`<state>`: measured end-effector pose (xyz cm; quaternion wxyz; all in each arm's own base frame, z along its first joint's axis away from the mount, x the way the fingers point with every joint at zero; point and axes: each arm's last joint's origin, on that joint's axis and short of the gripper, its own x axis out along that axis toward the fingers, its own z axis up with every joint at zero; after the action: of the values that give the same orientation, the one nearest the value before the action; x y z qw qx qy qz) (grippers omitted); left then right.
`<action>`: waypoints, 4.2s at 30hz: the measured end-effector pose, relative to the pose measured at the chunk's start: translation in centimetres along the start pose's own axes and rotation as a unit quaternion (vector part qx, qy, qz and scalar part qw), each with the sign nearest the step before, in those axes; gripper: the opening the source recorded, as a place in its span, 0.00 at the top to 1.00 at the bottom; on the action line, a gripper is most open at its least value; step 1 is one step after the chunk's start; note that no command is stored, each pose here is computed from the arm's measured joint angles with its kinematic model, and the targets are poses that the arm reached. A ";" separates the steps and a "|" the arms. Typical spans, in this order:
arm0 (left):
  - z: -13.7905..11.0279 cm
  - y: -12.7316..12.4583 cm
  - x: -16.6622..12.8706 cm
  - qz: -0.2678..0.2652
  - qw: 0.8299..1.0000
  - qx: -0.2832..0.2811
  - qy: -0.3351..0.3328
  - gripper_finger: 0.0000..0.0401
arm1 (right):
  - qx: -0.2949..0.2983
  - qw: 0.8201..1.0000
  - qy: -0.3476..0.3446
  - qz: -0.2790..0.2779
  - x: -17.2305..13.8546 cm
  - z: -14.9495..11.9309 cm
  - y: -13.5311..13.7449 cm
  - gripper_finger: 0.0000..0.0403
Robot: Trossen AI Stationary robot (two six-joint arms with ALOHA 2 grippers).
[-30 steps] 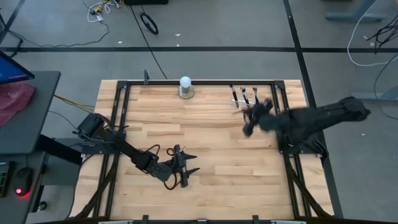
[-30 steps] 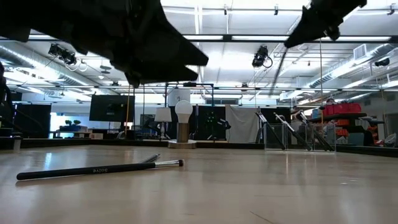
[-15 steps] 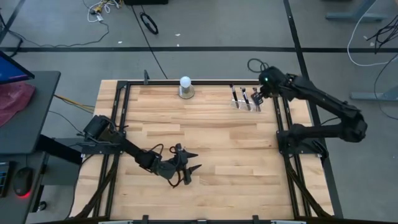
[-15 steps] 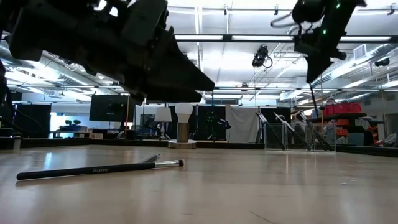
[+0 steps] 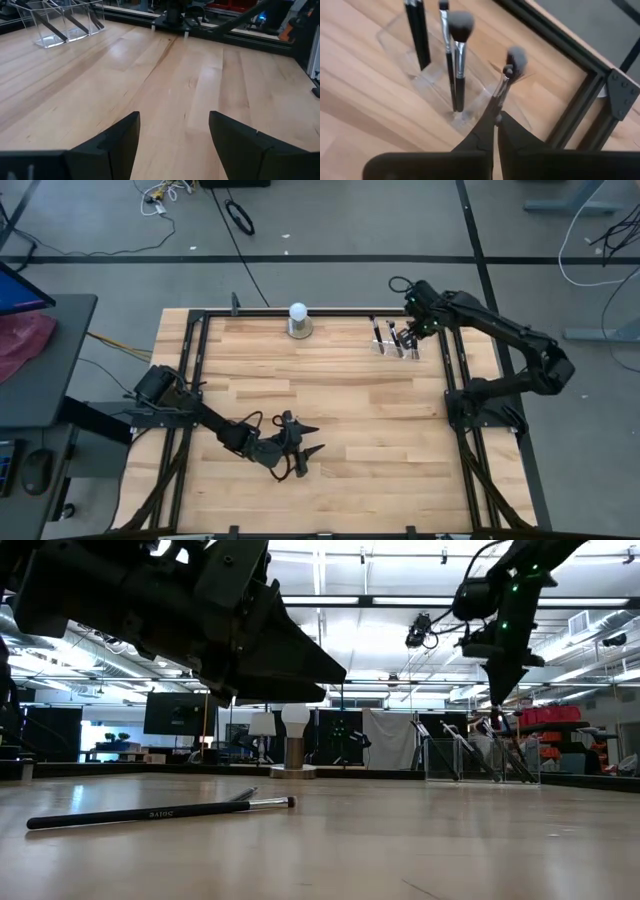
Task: Put items in baskets/containers
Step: Put the silver eyeshadow brush into the transparent organizer
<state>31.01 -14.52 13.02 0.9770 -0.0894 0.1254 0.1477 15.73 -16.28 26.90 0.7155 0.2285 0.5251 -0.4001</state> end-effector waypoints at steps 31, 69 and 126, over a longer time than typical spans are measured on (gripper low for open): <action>0.0 0.0 0.0 0.000 1.000 -0.002 0.000 0.39 | -0.029 0.997 -0.048 -0.060 -0.5 0.5 0.0 0.54; -2.6 0.5 -1.8 0.166 0.969 -0.109 0.150 0.39 | -0.259 0.783 -0.355 0.439 2.3 -23.5 21.7 0.78; -2.2 9.9 6.3 0.095 0.982 0.037 0.158 0.92 | -0.257 0.768 -0.379 0.448 2.1 -23.4 22.0 0.78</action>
<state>33.26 -3.98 7.80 0.9290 -0.0627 0.2915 0.2192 20.61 13.16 14.84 0.9864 0.0750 0.1324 0.0621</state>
